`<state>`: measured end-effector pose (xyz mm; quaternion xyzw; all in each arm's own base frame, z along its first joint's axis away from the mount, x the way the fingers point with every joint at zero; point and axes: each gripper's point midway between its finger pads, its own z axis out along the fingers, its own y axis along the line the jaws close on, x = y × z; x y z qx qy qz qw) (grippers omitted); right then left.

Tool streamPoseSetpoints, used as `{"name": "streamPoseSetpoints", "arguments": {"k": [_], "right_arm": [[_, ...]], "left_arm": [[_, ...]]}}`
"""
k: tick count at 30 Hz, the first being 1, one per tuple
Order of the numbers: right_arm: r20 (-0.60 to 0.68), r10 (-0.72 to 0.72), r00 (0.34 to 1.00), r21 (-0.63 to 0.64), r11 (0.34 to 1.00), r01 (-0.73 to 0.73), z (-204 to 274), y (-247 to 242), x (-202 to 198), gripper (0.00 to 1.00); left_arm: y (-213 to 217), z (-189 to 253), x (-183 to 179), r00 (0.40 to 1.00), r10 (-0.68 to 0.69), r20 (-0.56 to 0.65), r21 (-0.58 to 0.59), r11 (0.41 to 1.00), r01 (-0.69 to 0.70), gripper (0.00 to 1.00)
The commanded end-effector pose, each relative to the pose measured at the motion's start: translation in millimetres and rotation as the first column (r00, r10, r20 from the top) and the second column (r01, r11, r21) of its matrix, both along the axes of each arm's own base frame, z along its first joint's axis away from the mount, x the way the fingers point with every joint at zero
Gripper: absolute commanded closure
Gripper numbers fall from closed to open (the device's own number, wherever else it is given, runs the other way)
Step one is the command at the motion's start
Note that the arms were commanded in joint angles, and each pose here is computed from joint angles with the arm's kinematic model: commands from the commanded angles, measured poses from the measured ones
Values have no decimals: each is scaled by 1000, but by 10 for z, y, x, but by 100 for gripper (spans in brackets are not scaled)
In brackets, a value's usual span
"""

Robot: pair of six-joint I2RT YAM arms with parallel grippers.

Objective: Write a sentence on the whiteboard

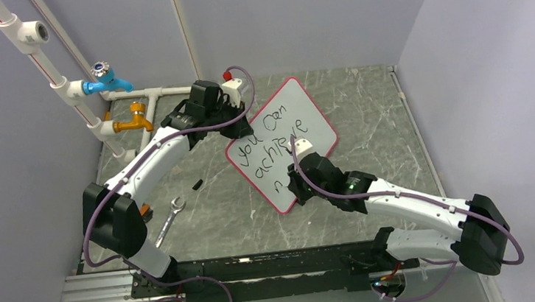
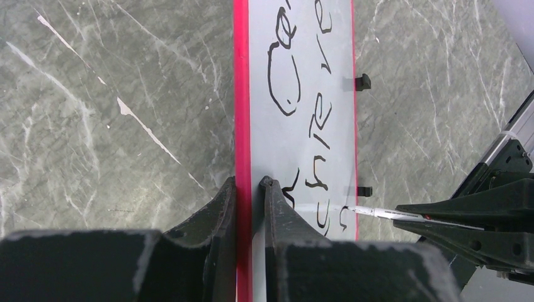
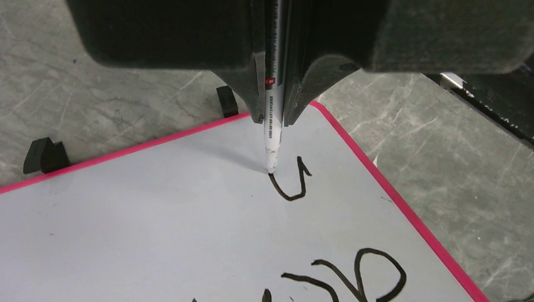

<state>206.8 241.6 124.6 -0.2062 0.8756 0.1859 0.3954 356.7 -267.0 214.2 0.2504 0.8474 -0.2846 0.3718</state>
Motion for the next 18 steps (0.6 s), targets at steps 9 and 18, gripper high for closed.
{"name": "streamPoseSetpoints", "arguments": {"k": [9,18], "right_arm": [[20,-27,999,26,999,27,103,36,66,100],[84,-6,996,-13,1000,7,318,183,278,100]], "left_arm": [[96,76,204,995,33,98,55,998,-39,100],[93,68,197,995,30,96,56,998,-35,100]]}}
